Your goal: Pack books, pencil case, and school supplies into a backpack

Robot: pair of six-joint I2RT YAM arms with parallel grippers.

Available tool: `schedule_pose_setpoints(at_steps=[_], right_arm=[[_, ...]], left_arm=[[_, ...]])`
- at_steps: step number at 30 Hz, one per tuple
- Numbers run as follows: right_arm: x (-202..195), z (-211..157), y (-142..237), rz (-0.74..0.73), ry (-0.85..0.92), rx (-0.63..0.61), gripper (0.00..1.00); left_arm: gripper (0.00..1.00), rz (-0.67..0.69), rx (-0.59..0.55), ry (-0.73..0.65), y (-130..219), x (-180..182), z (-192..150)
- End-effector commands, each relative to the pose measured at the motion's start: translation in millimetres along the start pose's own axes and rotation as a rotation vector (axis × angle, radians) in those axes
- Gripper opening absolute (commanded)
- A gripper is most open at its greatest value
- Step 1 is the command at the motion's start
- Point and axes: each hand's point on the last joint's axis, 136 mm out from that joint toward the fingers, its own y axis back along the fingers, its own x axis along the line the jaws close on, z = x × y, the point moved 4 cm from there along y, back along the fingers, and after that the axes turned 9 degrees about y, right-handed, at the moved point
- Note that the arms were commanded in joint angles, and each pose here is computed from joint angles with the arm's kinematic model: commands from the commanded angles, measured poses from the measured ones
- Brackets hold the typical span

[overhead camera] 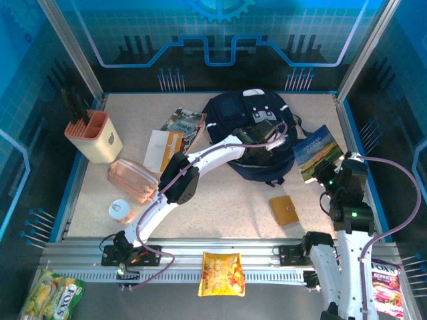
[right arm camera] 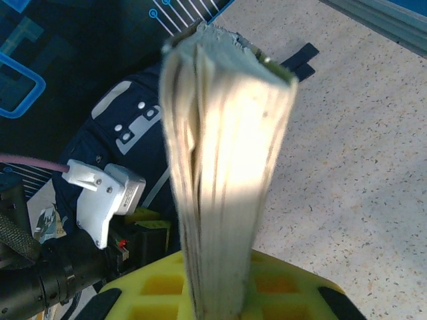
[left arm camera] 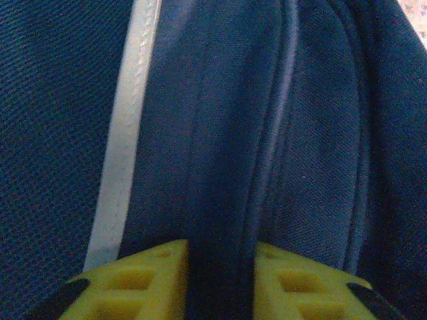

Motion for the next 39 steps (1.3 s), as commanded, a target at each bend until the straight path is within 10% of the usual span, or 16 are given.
schedule_pose_setpoints(at_steps=[1, 5, 14, 30, 39], right_arm=[[1.5, 23.3, 17.0, -0.021, 0.025, -0.108, 0.06], [-9.3, 22.3, 22.7, -0.1, 0.032, -0.112, 0.06], [-14.9, 10.3, 19.2, -0.093, -0.011, -0.109, 0.07], [41.0, -6.8, -40.4, 0.441, -0.354, -0.001, 0.08], [51.7, -15.7, -79.6, 0.487, -0.45, 0.025, 0.08]], left_arm=[[0.15, 0.029, -0.099, 0.013, 37.5, -2.9, 24.9], [0.0, 0.035, -0.185, 0.06, 66.0, -0.4, 45.3], [0.0, 0.097, -0.376, 0.166, 127.7, 12.9, 80.9], [0.0, 0.056, -0.579, 0.229, 199.2, 16.4, 119.6], [0.0, 0.027, -0.622, 0.231, 213.1, 14.2, 126.0]])
